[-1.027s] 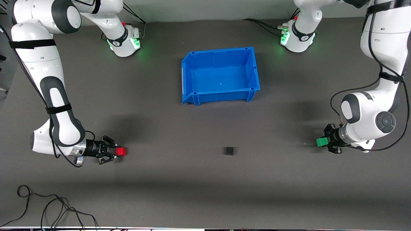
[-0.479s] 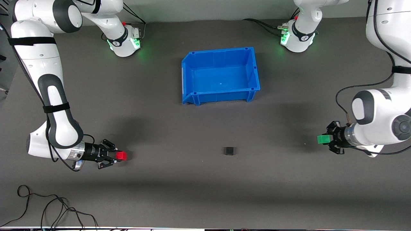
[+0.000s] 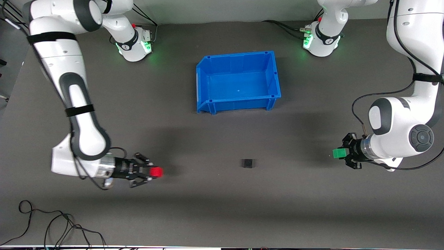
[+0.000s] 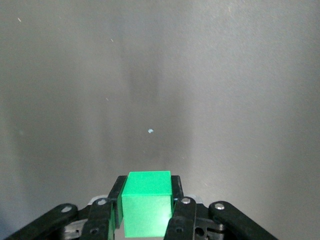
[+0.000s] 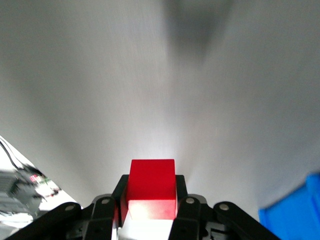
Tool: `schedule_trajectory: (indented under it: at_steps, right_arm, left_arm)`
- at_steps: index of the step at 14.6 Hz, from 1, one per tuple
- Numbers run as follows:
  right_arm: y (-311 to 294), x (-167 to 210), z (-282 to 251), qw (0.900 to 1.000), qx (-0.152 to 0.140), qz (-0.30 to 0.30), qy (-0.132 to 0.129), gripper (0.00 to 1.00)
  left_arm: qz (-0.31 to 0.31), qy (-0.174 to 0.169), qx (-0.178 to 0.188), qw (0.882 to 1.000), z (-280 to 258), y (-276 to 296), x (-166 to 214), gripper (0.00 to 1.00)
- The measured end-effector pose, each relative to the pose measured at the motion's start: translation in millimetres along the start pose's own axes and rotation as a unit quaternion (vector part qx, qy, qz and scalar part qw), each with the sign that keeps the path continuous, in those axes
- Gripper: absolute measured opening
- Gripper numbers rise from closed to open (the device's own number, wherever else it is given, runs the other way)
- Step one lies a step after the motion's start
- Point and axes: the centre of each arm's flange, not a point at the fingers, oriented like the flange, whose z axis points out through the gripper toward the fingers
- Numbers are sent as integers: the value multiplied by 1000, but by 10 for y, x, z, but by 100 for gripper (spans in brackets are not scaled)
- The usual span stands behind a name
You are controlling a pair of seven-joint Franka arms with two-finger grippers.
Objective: Attach green and red cubes to black cube
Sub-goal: 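Carry the red cube with the right gripper while the left gripper carries green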
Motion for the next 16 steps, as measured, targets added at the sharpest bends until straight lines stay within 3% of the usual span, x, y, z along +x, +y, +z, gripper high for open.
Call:
schedule_trajectory:
  at_steps: [4,10,12,16]
  right_arm:
    - [52,-656,647,999,22,21,17,40]
    - [260,-1471,1770,994,77,71,38,40]
    - [341,-1614,2051,993,85,77,38,40]
    - [466,-1604,2355,993,73,82,45,40]
  left_arm:
    - [4,-26,-21,999,111,20,-568,40]
    - [1,-31,-28,999,581,135,-1422,40]
    - [-17,-34,-32,999,725,238,-1650,40]
    - [-25,-34,-23,999,954,183,-2041,40]
